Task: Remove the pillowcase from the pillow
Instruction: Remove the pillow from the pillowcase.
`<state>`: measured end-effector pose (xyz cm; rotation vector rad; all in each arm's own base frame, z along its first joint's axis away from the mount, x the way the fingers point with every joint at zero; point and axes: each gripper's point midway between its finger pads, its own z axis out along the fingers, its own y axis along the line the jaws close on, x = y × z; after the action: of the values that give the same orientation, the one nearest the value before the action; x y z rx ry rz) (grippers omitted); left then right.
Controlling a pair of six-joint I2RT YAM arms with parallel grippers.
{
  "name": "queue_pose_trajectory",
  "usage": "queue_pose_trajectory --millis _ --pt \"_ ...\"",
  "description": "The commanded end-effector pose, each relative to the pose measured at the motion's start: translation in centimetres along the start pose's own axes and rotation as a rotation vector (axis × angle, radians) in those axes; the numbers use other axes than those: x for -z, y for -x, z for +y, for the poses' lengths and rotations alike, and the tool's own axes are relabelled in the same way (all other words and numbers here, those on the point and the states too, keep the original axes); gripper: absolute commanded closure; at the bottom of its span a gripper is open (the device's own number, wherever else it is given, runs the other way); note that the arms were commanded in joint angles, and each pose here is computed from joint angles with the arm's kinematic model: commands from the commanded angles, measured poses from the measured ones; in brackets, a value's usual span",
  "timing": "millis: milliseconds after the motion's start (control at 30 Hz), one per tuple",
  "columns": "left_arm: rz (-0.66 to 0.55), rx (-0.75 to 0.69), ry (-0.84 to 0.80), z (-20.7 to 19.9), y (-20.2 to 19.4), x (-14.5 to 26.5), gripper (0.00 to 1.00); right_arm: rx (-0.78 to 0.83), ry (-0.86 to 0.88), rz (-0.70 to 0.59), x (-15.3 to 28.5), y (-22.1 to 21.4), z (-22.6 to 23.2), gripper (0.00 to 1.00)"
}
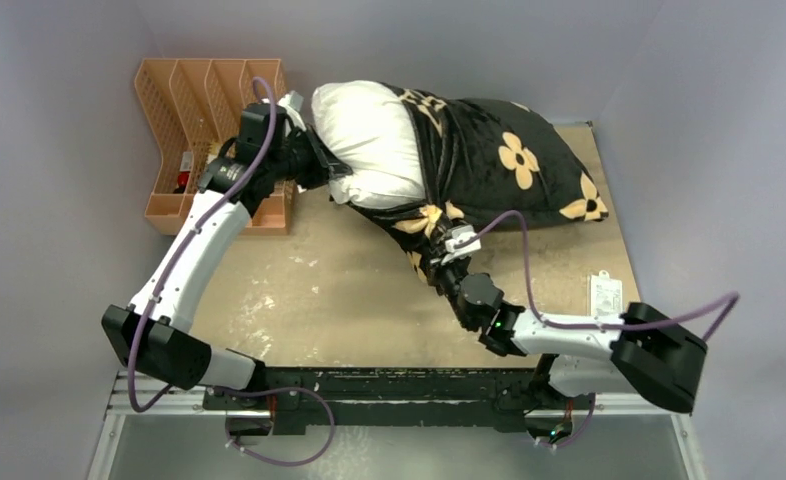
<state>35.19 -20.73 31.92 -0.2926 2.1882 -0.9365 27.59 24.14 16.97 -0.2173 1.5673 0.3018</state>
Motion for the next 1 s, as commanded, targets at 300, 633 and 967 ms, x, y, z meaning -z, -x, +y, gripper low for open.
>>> queue_pose_trajectory --millis 300,633,967 --pt "-0.397 -0.128 -0.066 -4.4 12.3 7.2 1.0 -0.227 -0.312 0.468 5.4 -10.0 -7.5 1.0" --pt "-0.306 -0.092 -0.14 -3.6 10.0 6.0 1.0 -0.285 0.172 0.359 3.5 -1.7 -0.4 0.65" --pt "-0.287 -0.026 -0.173 -3.2 8.0 4.9 1.0 -0.438 0.491 0.233 6.0 8.9 6.5 0.38"
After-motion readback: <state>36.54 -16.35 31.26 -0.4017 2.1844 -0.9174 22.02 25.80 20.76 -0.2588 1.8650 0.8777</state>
